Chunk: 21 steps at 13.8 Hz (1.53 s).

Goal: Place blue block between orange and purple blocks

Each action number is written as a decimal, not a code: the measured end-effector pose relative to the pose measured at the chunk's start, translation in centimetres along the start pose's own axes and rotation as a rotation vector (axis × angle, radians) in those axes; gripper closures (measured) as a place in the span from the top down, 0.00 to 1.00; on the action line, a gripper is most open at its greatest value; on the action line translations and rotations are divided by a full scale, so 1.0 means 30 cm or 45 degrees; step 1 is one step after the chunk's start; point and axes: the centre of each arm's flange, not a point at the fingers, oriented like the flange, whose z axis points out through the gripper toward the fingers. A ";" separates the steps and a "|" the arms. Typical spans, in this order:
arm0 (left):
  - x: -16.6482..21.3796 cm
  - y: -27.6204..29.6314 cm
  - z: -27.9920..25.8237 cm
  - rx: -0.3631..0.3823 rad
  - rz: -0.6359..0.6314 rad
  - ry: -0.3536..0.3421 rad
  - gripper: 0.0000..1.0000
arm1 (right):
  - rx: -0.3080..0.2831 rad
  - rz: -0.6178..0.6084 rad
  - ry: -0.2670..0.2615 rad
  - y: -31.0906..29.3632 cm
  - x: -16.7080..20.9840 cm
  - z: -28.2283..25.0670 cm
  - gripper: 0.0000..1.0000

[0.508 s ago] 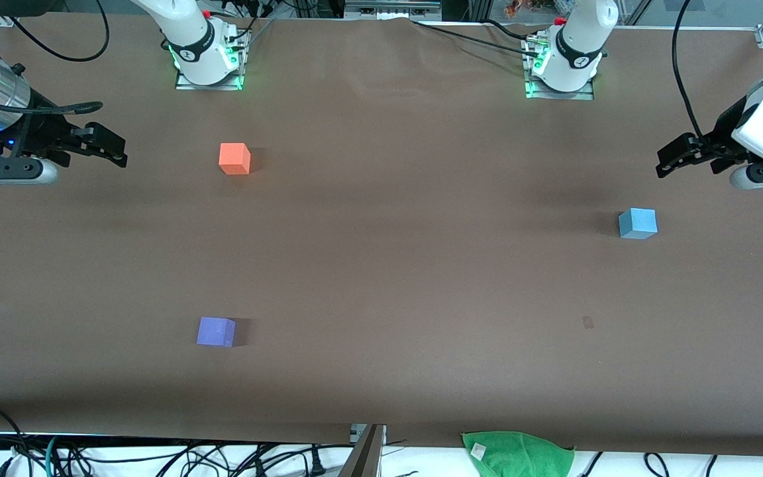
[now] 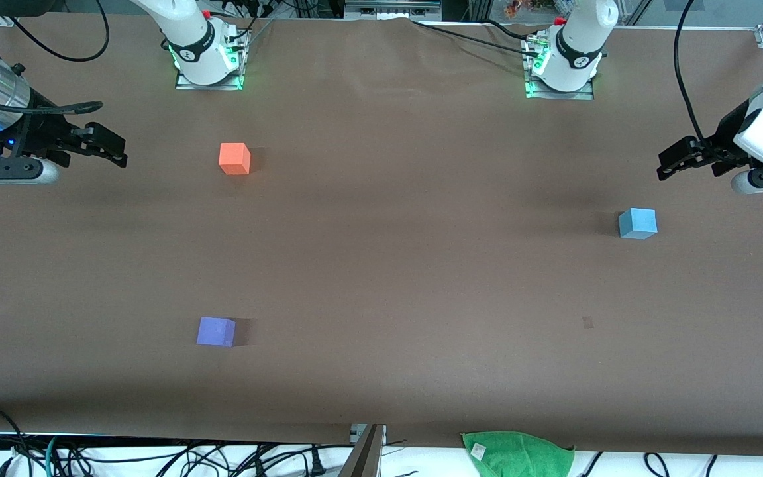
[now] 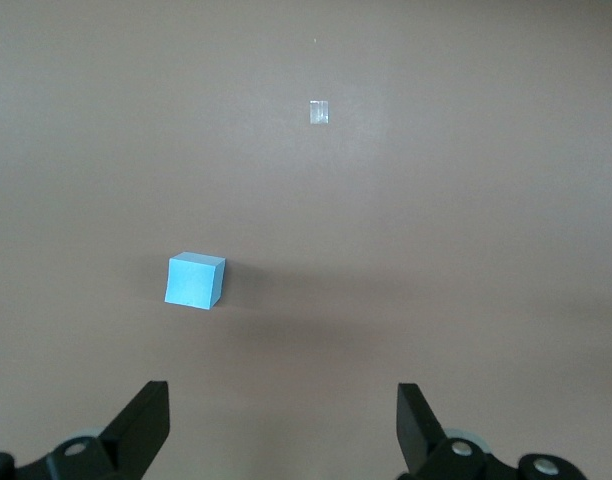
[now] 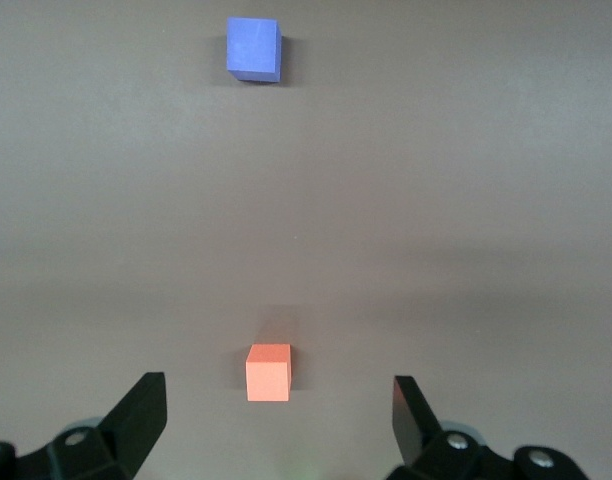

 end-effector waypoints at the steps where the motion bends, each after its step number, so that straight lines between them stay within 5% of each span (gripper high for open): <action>1: 0.001 0.001 0.005 0.001 0.001 -0.006 1.00 | 0.000 -0.001 0.000 0.000 0.000 0.000 1.00; 14: -0.005 0.009 0.013 0.006 0.007 -0.042 1.00 | 0.000 -0.002 0.000 0.000 0.000 0.000 1.00; 21: -0.017 0.015 0.050 0.018 0.013 -0.136 1.00 | 0.000 -0.002 0.000 0.001 0.000 0.000 1.00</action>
